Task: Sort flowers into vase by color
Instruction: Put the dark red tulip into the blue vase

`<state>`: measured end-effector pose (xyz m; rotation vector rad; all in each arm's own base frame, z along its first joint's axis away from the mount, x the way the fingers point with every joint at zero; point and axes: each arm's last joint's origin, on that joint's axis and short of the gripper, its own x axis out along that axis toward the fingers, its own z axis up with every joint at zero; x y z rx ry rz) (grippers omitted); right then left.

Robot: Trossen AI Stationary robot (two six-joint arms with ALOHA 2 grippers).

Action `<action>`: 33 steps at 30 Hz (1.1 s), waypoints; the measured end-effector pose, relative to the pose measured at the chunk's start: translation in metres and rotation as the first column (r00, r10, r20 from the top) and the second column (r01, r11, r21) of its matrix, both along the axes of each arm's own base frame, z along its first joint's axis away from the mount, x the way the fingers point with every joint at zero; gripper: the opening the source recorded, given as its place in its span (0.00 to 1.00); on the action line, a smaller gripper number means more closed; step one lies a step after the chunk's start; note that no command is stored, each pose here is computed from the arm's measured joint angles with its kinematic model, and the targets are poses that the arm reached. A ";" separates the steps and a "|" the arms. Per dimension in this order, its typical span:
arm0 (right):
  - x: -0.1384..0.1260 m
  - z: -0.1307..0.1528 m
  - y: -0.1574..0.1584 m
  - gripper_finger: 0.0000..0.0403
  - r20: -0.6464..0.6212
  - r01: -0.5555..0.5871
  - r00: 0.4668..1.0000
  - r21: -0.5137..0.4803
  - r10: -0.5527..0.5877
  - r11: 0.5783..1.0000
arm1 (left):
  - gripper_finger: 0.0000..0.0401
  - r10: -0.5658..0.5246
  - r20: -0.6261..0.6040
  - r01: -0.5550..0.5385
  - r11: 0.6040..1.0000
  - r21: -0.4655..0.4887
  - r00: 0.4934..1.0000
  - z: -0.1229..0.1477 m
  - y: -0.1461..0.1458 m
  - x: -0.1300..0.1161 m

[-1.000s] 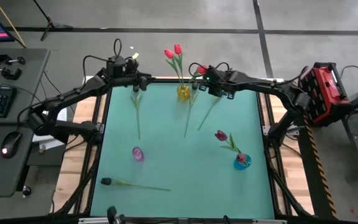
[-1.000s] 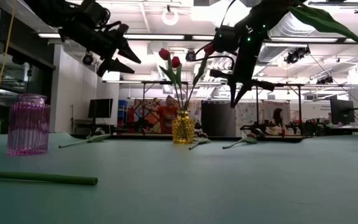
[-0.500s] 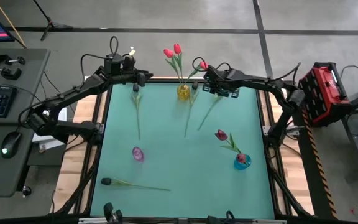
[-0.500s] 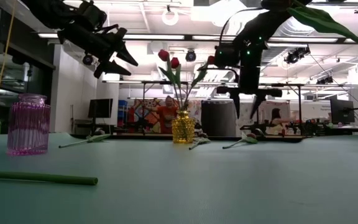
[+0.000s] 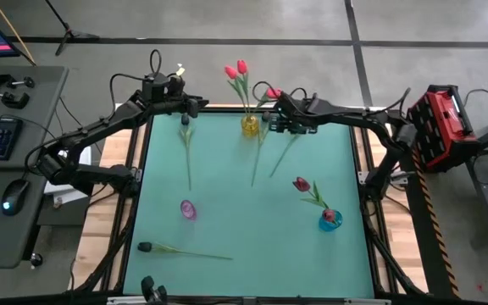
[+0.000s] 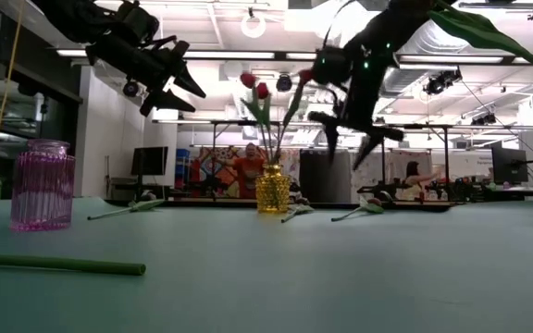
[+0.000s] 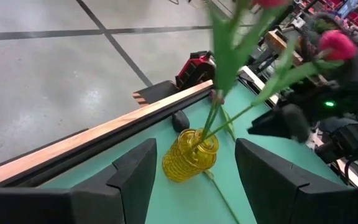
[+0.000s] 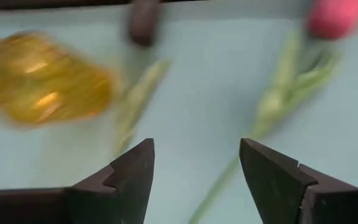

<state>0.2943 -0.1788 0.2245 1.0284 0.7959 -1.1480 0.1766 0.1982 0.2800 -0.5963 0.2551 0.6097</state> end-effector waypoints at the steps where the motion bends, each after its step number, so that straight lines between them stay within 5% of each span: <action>1: 0.002 0.004 0.003 0.55 0.024 -0.034 0.999 -0.010 0.034 0.999 | 0.51 0.000 0.000 0.000 1.000 0.000 1.000 0.000 0.000 0.000; 8: 0.002 0.051 0.033 0.52 0.149 -0.221 0.958 -0.155 0.244 0.963 | 0.51 0.000 0.004 0.000 1.000 0.007 1.000 0.001 0.000 0.000; 14: -0.004 0.070 0.072 0.52 0.246 -0.427 0.871 -0.046 0.424 0.903 | 0.51 0.000 0.004 0.000 1.000 0.007 1.000 0.001 0.000 0.000; 22: -0.004 0.029 0.103 0.52 -0.069 -0.388 0.910 0.212 0.410 0.897 | 0.51 0.001 0.004 -0.001 1.000 0.006 1.000 0.001 0.000 0.000; 33: -0.012 0.016 0.102 0.52 -0.194 -0.529 0.775 0.323 0.602 0.785 | 0.51 0.001 0.010 -0.001 1.000 0.014 1.000 0.001 0.001 0.000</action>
